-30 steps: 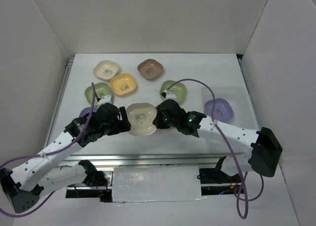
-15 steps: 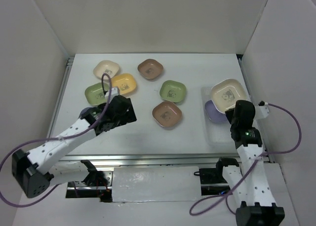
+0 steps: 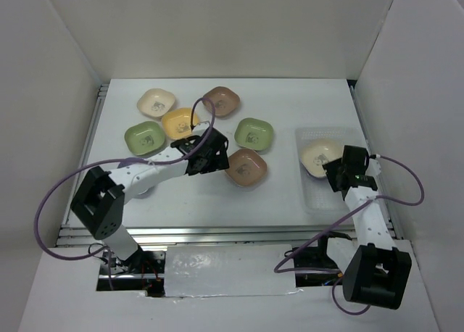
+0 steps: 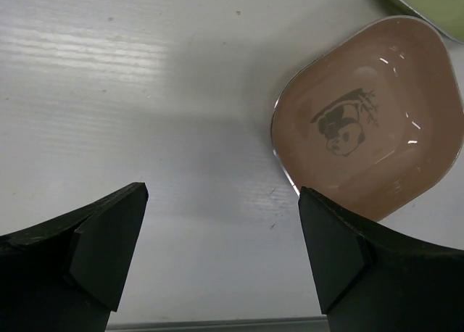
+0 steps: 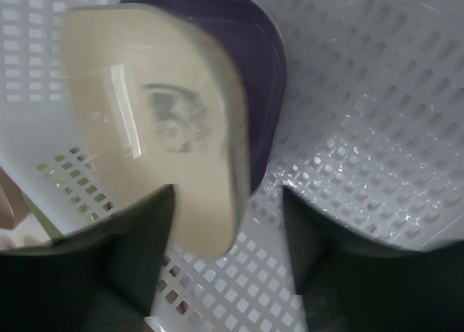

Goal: Place the plates into the plastic bin on the countertop

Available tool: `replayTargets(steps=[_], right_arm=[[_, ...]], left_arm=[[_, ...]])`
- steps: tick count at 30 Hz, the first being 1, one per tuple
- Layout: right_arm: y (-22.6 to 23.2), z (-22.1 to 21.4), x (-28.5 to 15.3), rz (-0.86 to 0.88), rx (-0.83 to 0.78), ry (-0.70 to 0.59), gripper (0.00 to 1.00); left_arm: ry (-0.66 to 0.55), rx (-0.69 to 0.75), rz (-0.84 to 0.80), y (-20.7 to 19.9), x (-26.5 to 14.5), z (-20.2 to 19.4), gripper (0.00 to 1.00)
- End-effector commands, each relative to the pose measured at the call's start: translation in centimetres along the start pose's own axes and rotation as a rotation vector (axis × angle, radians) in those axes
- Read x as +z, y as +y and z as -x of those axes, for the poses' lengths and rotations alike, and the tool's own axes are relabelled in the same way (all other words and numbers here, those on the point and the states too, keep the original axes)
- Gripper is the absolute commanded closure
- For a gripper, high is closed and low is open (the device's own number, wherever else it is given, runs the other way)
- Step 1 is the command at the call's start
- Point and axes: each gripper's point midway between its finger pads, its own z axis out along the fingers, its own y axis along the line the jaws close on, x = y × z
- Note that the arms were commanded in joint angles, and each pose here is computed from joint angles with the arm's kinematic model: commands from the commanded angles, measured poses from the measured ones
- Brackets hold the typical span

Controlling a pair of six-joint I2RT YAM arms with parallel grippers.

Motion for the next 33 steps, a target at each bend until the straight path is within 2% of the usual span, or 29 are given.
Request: replayTargets(steps=[1,2,3,8,14,15,18,19,21,22,23,25,28,29,30,31,32,33], right_arm=[[2.8,0.4,-0.5,0.109,0.011,-0.008,0.21],[3.5,0.5,-1.5,0.139,0.004,-0.016,0.03],[3.8,0.6,-2.3,0.146,-0.002,-0.023,0.00],[6.5,3.1,-8.8,0.291,-0.008,-0.147,0.00],[9.1,4.2,-15.7,0.477,-0.066,-0.194,0.00],[9.3,3.8,-16.1,0.494,-0.080,-0.183,0.00],[9.5,3.5,-17.4,0.527,-0.104,-0.176,0.00],[9.7,3.2,-17.9,0.548,-0.117,-0.166,0.00],[9.9,2.8,-18.1,0.566,-0.140,-0.154,0.00],[10.2,2.3,-18.1,0.579,-0.158,-0.139,0.00],[10.2,1.4,-17.5,0.587,-0.196,-0.113,0.00],[11.2,-0.6,-17.0,0.631,-0.263,-0.050,0.00],[13.3,-7.2,-16.5,0.814,-0.500,0.156,0.00],[14.4,-8.2,-16.8,0.855,-0.551,0.169,0.00],[14.4,-10.1,-15.1,0.802,-0.617,0.215,0.00],[15.3,-11.8,-16.2,0.827,-0.717,0.222,0.00],[15.2,-11.9,-14.9,0.746,-0.770,0.173,0.00],[15.0,-13.6,-13.0,0.675,-0.847,0.208,0.00]], left_arm=[[-0.003,0.000,-0.050,-2.2,1.1,1.0,0.01],[0.018,0.000,-0.053,-2.7,1.8,0.6,0.01],[0.028,0.000,-0.054,-2.9,2.2,0.4,0.01],[0.072,-0.024,-0.026,-3.5,4.3,-0.7,0.01],[0.078,-0.085,0.006,-3.9,7.0,-1.2,0.01],[0.079,-0.090,0.007,-4.1,7.3,-1.2,0.03],[0.092,-0.098,0.057,-3.9,8.5,-1.6,0.22],[0.101,-0.107,0.084,-3.4,9.1,-2.0,0.35],[0.108,-0.112,0.103,-3.0,9.5,-2.3,0.52],[0.116,-0.121,0.114,-2.8,9.5,-2.7,0.64],[0.116,-0.122,0.129,-2.3,9.4,-3.0,0.85],[0.115,-0.127,0.151,-1.3,8.3,-3.3,1.00],[0.049,-0.078,0.128,-1.0,5.2,-2.5,1.00],[0.036,-0.059,0.110,-1.1,4.4,-2.4,1.00],[0.025,-0.001,0.083,-1.3,3.5,-2.2,1.00],[0.009,0.024,0.018,-2.2,1.7,-1.8,1.00],[0.003,0.046,-0.002,-2.4,1.0,-1.7,1.00],[-0.013,0.079,-0.037,-2.6,-0.4,-1.0,1.00]])
